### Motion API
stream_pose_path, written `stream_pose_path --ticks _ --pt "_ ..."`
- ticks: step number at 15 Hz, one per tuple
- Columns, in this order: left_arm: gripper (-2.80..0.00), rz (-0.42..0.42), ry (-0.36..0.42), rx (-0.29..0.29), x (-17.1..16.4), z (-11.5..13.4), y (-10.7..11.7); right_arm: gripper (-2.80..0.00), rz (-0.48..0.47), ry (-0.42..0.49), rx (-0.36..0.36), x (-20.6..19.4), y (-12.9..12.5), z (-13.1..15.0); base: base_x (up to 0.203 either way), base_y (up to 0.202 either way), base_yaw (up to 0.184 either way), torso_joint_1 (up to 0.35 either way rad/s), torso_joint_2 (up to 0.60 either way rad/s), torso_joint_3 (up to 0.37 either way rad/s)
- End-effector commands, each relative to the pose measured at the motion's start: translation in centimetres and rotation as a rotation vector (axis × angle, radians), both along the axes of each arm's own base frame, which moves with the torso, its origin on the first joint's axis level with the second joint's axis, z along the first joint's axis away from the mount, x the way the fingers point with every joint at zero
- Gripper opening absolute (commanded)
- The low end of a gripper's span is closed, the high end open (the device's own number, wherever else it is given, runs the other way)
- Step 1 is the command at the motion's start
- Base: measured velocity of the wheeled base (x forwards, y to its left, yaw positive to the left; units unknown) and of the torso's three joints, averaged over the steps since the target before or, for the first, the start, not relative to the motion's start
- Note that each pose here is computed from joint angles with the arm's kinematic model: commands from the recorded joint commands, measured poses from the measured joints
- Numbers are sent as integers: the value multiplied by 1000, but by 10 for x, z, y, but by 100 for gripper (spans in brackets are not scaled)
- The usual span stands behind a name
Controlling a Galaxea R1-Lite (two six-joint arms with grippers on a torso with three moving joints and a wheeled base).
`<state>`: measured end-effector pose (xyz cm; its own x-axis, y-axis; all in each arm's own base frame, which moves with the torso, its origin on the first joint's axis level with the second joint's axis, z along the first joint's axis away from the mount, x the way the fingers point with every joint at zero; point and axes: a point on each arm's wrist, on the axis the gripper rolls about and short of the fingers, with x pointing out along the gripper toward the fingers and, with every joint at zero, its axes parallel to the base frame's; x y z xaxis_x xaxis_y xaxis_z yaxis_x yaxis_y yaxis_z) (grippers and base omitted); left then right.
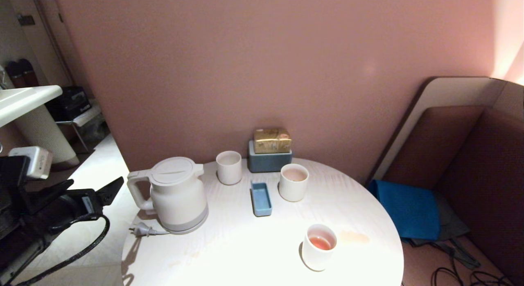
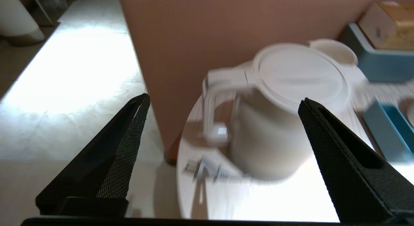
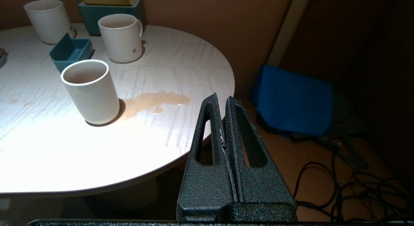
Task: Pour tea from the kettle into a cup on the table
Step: Pick up the cup
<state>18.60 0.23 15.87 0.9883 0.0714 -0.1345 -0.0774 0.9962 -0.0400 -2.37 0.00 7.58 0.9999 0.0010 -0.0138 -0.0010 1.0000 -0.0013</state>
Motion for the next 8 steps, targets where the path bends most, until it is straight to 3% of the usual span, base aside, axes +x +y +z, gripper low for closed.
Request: stream_pose_path --ticks 1,4,6,8 --pt "0 10 -133 26 -55 26 0 -280 1 2 0 0 0 0 0 0 0 0 0 0" --pt "0 157 -229 121 -106 35 3 -280 1 2 0 0 0 0 0 0 0 0 0 0" --pt "0 211 -283 162 -147 35 4 -280 1 2 0 0 0 0 0 0 0 0 0 0" --pt "0 235 -285 189 -183 29 4 -280 1 2 0 0 0 0 0 0 0 0 0 0"
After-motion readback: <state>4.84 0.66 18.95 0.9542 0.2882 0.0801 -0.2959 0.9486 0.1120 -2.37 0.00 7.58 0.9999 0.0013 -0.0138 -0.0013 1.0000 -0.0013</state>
